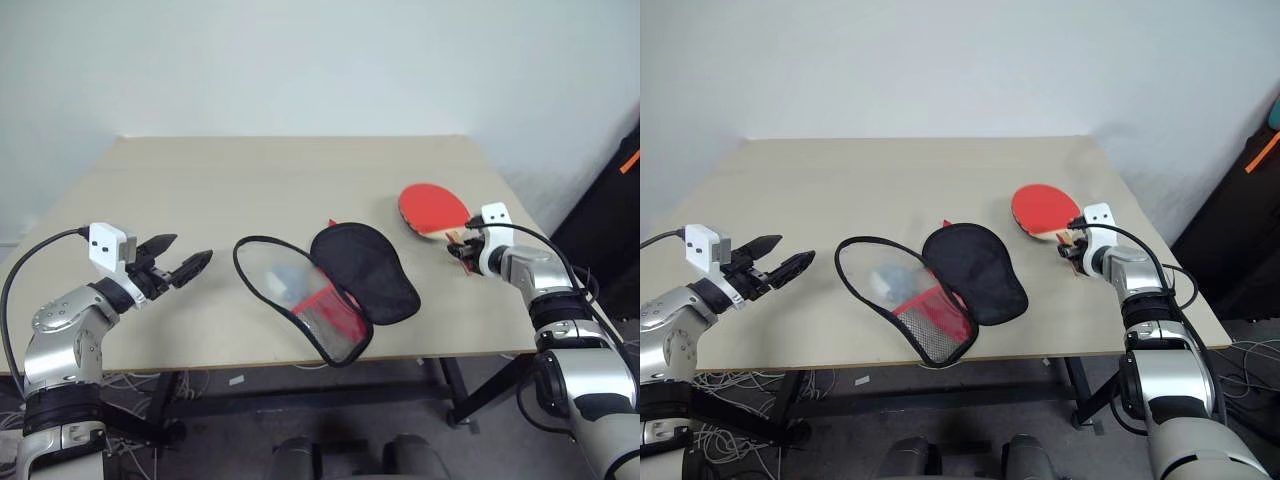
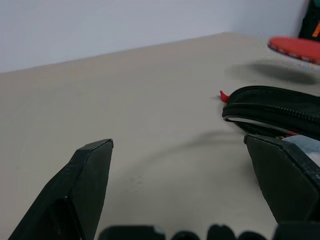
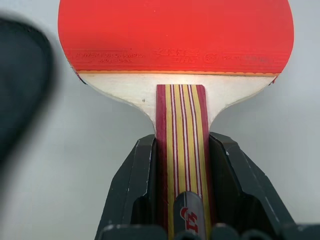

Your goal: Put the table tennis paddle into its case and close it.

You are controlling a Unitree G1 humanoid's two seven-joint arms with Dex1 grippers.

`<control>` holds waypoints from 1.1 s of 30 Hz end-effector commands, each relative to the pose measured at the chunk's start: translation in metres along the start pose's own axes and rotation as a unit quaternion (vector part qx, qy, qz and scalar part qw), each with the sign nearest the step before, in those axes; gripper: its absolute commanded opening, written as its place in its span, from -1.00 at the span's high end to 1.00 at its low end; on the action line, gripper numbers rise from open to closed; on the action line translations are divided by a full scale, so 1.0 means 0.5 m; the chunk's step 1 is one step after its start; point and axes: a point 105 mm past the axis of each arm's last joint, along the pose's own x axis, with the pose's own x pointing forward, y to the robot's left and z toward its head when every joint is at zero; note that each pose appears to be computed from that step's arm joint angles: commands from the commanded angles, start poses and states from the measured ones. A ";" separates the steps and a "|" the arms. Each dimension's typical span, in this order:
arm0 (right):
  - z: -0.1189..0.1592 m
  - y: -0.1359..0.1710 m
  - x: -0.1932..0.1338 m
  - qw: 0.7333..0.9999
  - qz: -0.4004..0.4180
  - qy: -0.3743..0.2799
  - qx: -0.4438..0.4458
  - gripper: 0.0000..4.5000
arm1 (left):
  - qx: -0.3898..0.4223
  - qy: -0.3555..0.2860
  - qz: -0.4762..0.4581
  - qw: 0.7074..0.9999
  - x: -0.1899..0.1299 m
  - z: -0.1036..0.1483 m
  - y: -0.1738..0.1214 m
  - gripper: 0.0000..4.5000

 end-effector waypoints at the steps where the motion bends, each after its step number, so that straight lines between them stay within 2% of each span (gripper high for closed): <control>1: 0.073 0.067 -0.011 0.998 0.033 -0.057 -0.013 0.51 | 0.018 -0.016 -0.004 1.000 0.009 0.025 0.002 -1.00; 6: 0.078 0.166 -0.025 0.997 0.063 -0.054 -0.005 0.51 | 0.019 -0.015 -0.009 1.000 0.018 0.027 0.004 -1.00; 12: 0.022 0.258 -0.031 0.997 0.078 -0.010 0.014 0.51 | 0.019 -0.013 -0.014 1.000 0.022 0.023 0.002 -1.00; 23: -0.043 0.287 -0.031 0.996 0.083 0.039 0.010 0.51 | 0.017 -0.010 -0.012 1.000 0.015 0.019 0.002 -1.00; 33: -0.041 0.301 -0.021 0.995 0.091 0.042 -0.013 0.51 | 0.015 -0.010 -0.008 1.000 0.013 0.015 0.001 -1.00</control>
